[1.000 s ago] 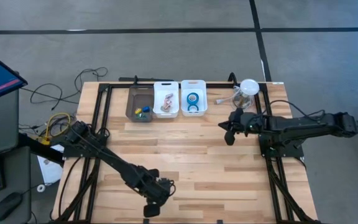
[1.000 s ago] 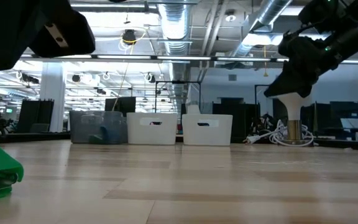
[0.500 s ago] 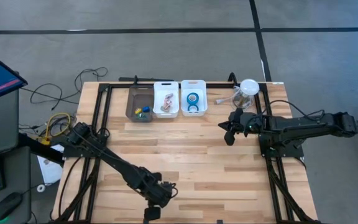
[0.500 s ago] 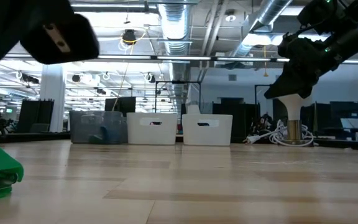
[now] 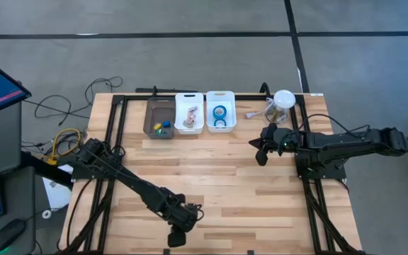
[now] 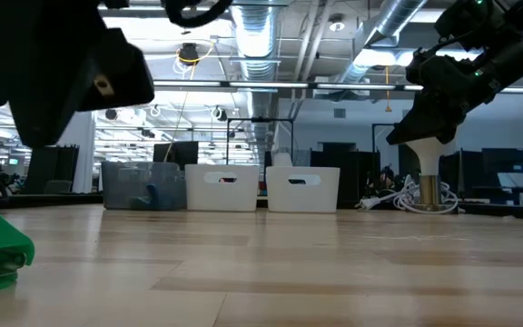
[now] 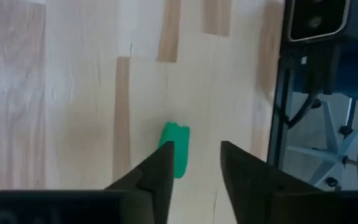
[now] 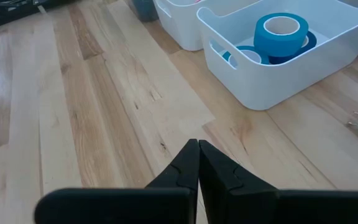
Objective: Pick and place Stapler, Stapler remover, tape
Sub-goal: Put the green stapler into the black bin
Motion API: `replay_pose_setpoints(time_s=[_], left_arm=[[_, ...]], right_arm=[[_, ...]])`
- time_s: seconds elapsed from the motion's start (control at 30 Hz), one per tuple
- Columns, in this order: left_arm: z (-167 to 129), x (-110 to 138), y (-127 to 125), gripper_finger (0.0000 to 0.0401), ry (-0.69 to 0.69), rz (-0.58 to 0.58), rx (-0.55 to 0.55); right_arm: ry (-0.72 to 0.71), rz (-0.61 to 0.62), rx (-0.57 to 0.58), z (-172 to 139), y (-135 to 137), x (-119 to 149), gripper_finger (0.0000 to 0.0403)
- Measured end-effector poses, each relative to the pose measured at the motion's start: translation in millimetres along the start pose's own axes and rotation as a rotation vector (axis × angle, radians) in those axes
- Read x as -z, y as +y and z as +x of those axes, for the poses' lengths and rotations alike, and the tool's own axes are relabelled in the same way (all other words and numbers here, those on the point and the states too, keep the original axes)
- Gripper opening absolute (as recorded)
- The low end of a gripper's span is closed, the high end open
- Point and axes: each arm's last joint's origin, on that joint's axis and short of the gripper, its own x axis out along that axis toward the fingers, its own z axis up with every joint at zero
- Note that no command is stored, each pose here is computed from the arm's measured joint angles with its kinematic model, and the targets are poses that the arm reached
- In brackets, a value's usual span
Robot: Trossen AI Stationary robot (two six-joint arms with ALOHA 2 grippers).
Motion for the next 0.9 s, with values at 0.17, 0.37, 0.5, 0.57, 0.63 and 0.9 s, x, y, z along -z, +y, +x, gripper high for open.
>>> replay_pose_setpoints(time_s=[0.17,0.37,0.5,0.57,0.63,0.9], left_arm=[[4.4,3.2,5.1,0.0154,0.009,-0.032,-0.012],[14.6,10.7,11.2,0.0167,0.008,-0.051,-0.008],[18.5,10.4,10.1,0.0168,-0.029,-0.044,0.027],[19.8,10.0,9.2,0.0168,-0.048,-0.04,0.044],[21.6,11.6,10.6,0.0168,-0.048,-0.04,0.045],[35.7,27.2,15.0,0.0168,0.029,-0.02,0.039]], right_arm=[[0.001,0.0,-0.002,0.0,0.1,0.0,0.0001],[0.001,0.0,-0.002,0.0,0.0,0.0,0.0001],[0.001,0.0,-0.002,0.0,0.0,0.0,0.0001],[0.001,0.0,-0.002,0.0,0.0,0.1,0.0001],[0.001,0.0,-0.002,0.0,0.0,0.1,0.0001],[0.001,-0.001,-0.001,0.0,0.0,0.0,0.0001]])
